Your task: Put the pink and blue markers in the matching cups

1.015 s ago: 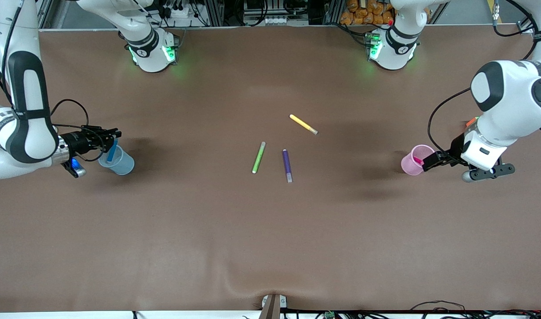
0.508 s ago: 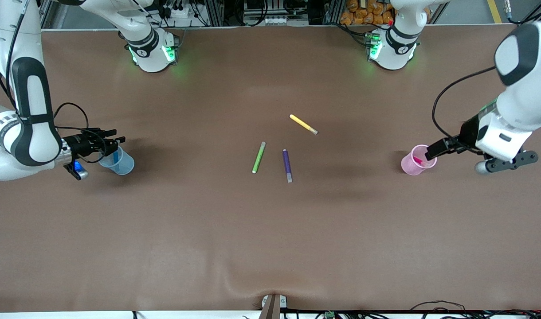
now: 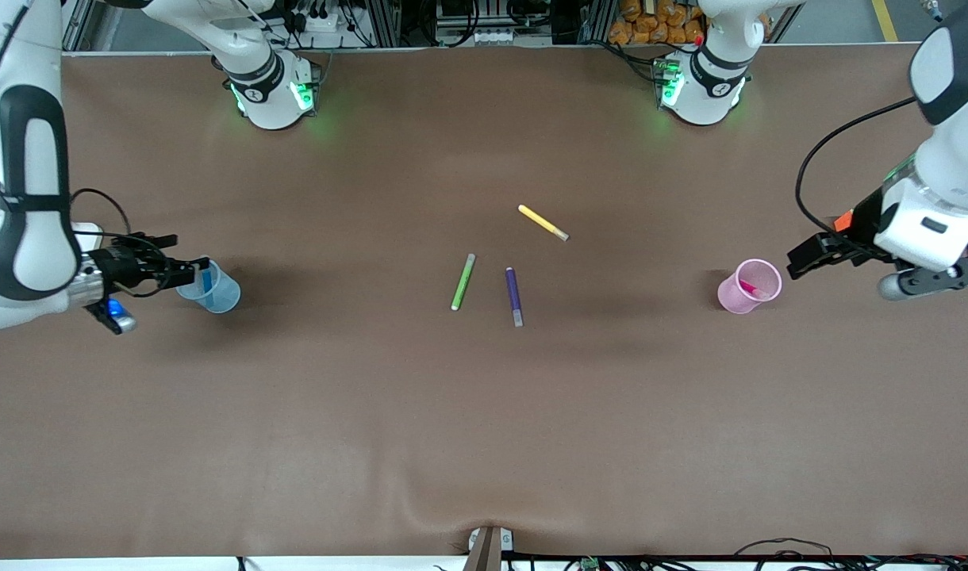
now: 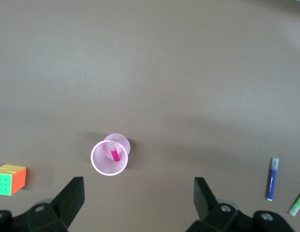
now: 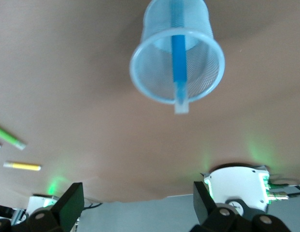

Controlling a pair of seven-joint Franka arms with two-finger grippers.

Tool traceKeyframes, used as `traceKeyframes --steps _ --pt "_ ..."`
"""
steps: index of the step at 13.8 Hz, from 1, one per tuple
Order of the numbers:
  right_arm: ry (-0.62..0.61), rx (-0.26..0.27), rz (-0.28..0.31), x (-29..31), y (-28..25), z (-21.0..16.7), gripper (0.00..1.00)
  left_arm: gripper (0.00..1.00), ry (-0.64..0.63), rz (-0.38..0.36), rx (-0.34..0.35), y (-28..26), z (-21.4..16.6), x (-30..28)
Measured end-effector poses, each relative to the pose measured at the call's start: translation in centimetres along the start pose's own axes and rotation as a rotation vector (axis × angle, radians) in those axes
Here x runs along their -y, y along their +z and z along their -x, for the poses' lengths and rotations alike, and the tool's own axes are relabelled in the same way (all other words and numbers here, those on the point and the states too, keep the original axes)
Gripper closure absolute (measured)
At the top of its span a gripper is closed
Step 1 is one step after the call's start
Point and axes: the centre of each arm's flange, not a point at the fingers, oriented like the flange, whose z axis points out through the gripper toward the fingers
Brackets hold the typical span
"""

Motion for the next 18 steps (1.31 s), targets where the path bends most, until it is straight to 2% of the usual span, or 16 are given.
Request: traceKeyframes --steps 4,5,8,10,13,18 --pt "-0.089 -0.041 0.016 3.7 -2.9 2.7 0.00 0.00 0.091 0.008 -0.046 -2.7 -0.6 0.4" --pt "-0.118 -0.065 0.029 5.0 -3.2 3.3 0.00 0.00 0.104 0.003 -0.035 -3.4 -0.6 0.8" --pt "-0.260 -0.203 0.119 8.4 -6.3 5.8 0.00 0.00 0.115 -0.016 -0.014 -5.8 -0.2 2.2" --pt "-0.370 -0.276 0.147 9.2 -9.2 8.2 0.00 0.00 0.161 -0.034 -0.009 -7.2 0.4 3.4" --pt "-0.456 -0.375 0.125 8.9 -13.6 12.5 0.00 0.00 0.185 -0.057 0.040 -8.3 2.8 3.5" --pt "-0.522 -0.487 0.126 8.8 -17.2 19.8 0.00 0.00 0.185 -0.056 0.040 -9.7 6.7 4.6"
